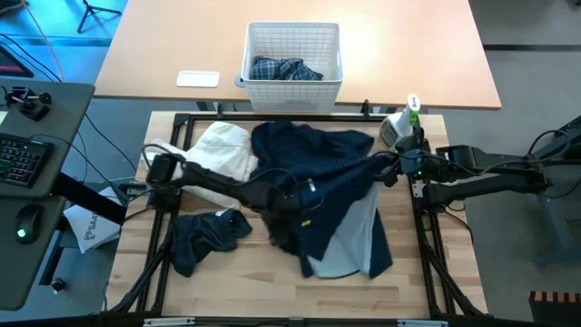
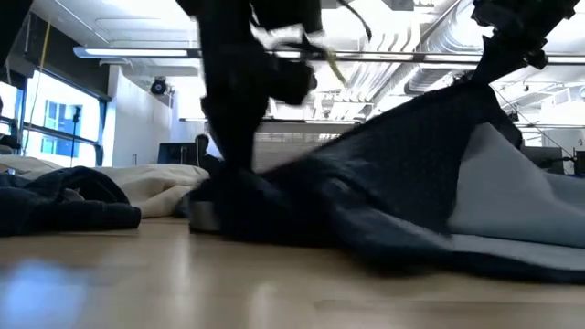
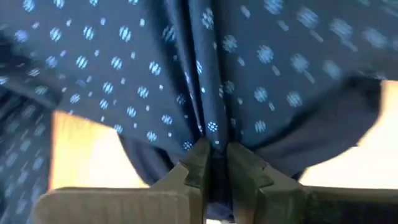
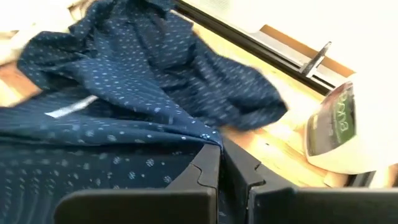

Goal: Fold laundry
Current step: Fold the navy blue polo shirt

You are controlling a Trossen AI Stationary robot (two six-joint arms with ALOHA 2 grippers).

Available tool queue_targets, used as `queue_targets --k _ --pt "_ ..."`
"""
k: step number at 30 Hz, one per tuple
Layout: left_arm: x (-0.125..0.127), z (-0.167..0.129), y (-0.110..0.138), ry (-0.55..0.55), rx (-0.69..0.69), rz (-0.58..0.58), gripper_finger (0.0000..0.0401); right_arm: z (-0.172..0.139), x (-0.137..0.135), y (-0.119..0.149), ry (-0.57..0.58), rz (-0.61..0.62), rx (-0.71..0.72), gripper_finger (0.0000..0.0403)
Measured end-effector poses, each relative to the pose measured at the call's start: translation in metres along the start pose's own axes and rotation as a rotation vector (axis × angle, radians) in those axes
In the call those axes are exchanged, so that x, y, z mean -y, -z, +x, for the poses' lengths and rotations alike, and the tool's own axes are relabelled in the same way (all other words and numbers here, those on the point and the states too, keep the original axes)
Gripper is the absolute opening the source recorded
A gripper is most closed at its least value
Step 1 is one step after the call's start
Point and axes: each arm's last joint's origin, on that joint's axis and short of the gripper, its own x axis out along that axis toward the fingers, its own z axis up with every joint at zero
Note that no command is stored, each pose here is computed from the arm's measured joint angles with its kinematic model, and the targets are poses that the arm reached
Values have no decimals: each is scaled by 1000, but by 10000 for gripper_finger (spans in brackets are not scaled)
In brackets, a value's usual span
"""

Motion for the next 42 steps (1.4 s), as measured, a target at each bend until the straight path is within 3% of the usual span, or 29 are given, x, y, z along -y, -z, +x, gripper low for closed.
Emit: queue_targets --k 8,14,19,21,24,26,31,35,39,42 --pt "10 -23 30 -98 -135 42 34 0 3 3 33 -28 -27 0" --pt "8 -23 30 -32 -180 -8 55 0 4 4 55 -33 -20 0" --pt "-1 -35 23 -11 -106 -125 107 -1 4 4 48 -30 -21 0" --pt "-1 -38 13 36 -12 -171 126 0 4 4 48 -31 -22 0" --pt "4 -34 -4 109 126 -179 140 -1 4 4 46 -31 -25 0" --pt "5 -21 -6 97 103 -172 138 0 5 5 43 -36 -37 0" --pt "10 15 23 -22 -233 -139 112 -2 7 8 46 -31 -77 0" --pt "26 28 69 -64 -414 -87 93 -5 11 11 33 -30 -99 0" --pt "37 22 114 -24 -533 -163 84 -9 16 12 7 -17 -85 0" --pt "40 -8 122 45 -503 -240 81 -13 18 13 -25 -10 -66 0"
